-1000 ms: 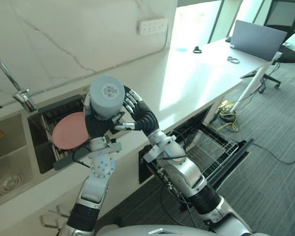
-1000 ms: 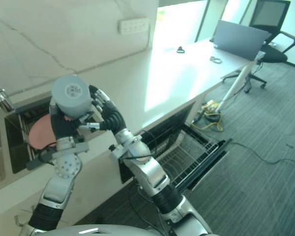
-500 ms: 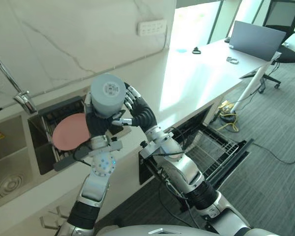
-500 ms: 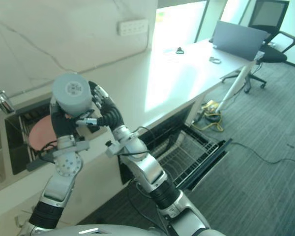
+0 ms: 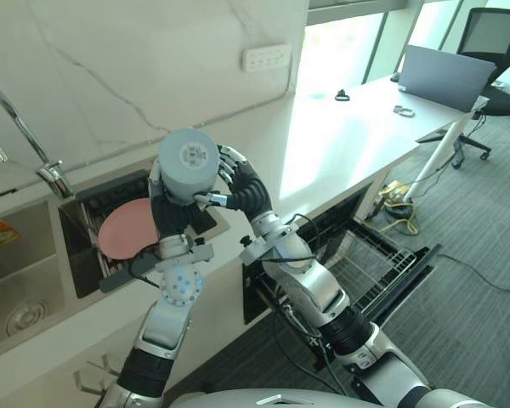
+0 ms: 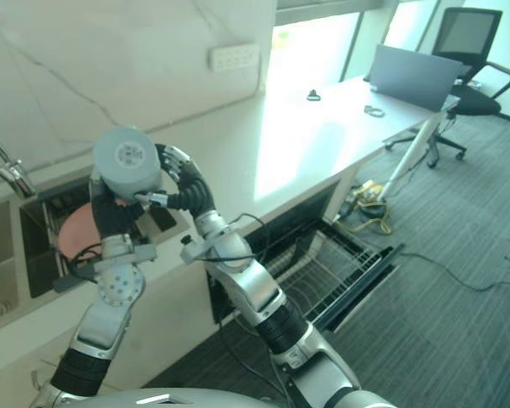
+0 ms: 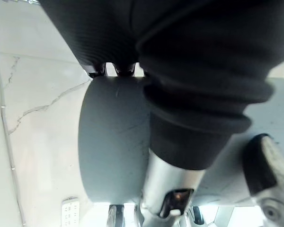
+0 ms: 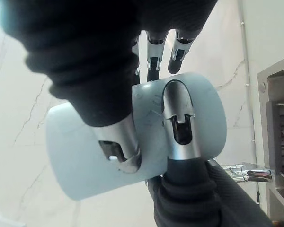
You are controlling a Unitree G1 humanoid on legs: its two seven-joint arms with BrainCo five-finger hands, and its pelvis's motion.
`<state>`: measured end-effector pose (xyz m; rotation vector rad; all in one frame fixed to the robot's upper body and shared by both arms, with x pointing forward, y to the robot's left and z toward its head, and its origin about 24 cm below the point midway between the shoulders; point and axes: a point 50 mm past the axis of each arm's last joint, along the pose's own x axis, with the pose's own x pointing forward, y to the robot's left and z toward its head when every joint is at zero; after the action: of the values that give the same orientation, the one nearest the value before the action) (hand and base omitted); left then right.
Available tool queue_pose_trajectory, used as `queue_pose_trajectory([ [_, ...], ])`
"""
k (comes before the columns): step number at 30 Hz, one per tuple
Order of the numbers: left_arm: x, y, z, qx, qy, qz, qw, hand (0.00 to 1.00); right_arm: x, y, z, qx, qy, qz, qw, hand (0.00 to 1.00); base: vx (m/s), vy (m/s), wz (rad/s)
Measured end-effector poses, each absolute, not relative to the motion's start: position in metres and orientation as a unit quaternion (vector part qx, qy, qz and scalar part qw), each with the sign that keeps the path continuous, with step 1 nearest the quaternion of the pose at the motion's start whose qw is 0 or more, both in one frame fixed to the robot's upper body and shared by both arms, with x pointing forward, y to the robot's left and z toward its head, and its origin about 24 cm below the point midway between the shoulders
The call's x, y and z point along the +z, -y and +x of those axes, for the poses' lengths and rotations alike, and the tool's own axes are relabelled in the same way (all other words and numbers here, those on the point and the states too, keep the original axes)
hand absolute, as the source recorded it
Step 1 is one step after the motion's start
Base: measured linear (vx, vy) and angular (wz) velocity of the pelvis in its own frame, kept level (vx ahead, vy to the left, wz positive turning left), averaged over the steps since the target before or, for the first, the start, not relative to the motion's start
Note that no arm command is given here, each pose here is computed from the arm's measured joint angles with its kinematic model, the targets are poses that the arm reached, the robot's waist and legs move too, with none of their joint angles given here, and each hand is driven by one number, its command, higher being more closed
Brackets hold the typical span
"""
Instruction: Walk over to the sink, pick up the cup, carry it to the dishwasher, place the cup inside the dishwasher, then close the dishwasher door
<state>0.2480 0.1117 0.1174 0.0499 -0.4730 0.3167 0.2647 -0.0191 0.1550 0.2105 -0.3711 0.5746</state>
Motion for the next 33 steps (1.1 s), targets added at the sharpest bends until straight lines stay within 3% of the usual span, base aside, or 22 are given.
queue_pose_trajectory([
  [11, 0.116, -0.113, 0.248, 0.161, 0.228, 0.017, 0.96, 1.0, 0.154, 0.013, 0.266, 0.276, 0.185, 0.1, 0.938, 1.0, 0.0, 0.0, 0.0],
  [12, 0.116, -0.113, 0.248, 0.161, 0.228, 0.017, 0.96, 1.0, 0.154, 0.013, 0.266, 0.276, 0.186, 0.101, 0.937, 0.0, 0.0, 0.0, 0.0],
  [22, 0.111, -0.104, 0.247, 0.137, 0.222, 0.026, 0.965, 1.0, 0.155, 0.007, 0.27, 0.284, 0.182, 0.103, 0.936, 0.0, 0.0, 0.0, 0.0],
  [23, 0.111, -0.104, 0.247, 0.136, 0.222, 0.027, 0.965, 1.0, 0.155, 0.007, 0.27, 0.284, 0.182, 0.103, 0.936, 1.0, 0.0, 0.0, 0.0],
  [33, 0.111, -0.108, 0.248, 0.146, 0.221, 0.028, 0.964, 1.0, 0.153, 0.004, 0.268, 0.29, 0.181, 0.094, 0.935, 1.0, 0.0, 0.0, 0.0],
])
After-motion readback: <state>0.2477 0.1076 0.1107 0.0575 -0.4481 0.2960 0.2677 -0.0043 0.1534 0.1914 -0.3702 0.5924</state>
